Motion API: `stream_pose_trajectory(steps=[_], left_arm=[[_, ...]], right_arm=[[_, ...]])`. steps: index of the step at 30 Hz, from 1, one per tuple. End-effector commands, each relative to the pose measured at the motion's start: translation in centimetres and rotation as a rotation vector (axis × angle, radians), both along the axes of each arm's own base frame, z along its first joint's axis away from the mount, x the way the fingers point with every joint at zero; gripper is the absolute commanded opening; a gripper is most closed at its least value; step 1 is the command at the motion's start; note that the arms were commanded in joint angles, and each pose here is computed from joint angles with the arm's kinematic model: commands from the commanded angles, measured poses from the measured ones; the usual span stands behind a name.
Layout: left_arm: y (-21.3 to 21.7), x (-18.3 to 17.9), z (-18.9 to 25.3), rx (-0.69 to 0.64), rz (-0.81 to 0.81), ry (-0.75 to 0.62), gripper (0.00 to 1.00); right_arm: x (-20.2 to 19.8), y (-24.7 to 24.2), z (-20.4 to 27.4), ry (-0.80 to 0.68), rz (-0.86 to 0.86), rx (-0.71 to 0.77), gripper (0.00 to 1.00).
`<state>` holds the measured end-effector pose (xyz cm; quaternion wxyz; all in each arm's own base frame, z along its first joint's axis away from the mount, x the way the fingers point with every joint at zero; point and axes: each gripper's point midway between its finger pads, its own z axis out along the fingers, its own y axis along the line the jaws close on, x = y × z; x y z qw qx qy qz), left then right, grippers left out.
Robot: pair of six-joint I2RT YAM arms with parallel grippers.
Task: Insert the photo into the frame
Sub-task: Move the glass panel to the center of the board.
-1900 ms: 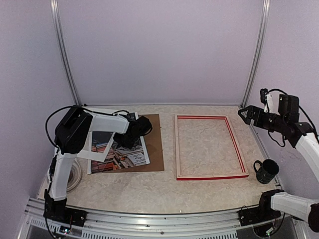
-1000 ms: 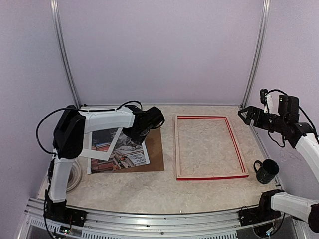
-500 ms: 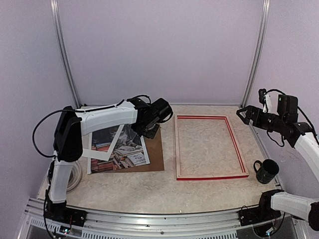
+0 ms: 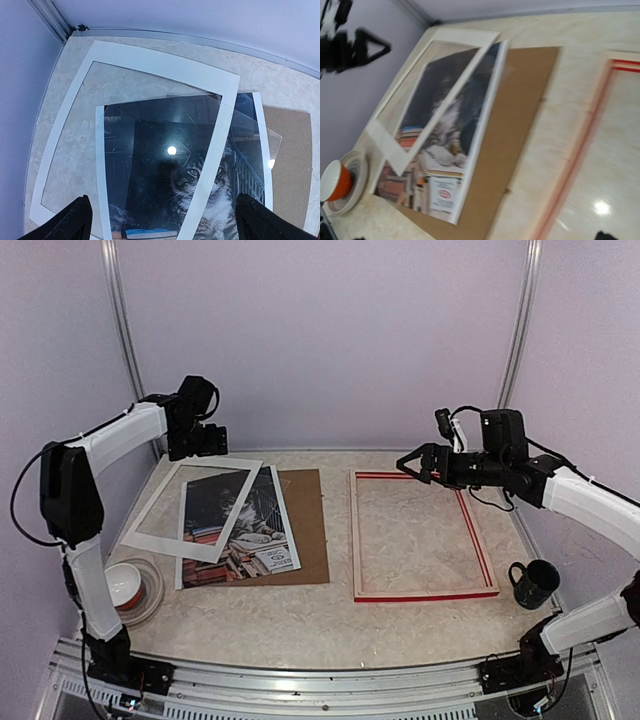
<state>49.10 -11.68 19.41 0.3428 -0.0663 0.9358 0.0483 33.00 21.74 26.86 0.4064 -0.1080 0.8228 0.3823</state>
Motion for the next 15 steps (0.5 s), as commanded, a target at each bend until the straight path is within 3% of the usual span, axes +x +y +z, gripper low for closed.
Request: stream_pose_trajectory(steps=[1, 7, 15], left_arm=[[1.6, 2.2, -0.2, -0.145, -0.010, 0.009, 0.99], [6.2, 4.9, -2.7, -0.290, 0.026, 0.059, 0.99], [11.6, 5.7, -5.9, -0.398, 0.094, 0.095, 0.99]], right_arm=[[1.9, 4.6, 0.8, -0.014, 0.037, 0.000, 1.00], [3.2, 11.4, -1.7, 0.032, 0.119, -0.034, 1.00], [4.9, 19.6, -4.7, 0.087, 0.193, -0.029, 1.00]])
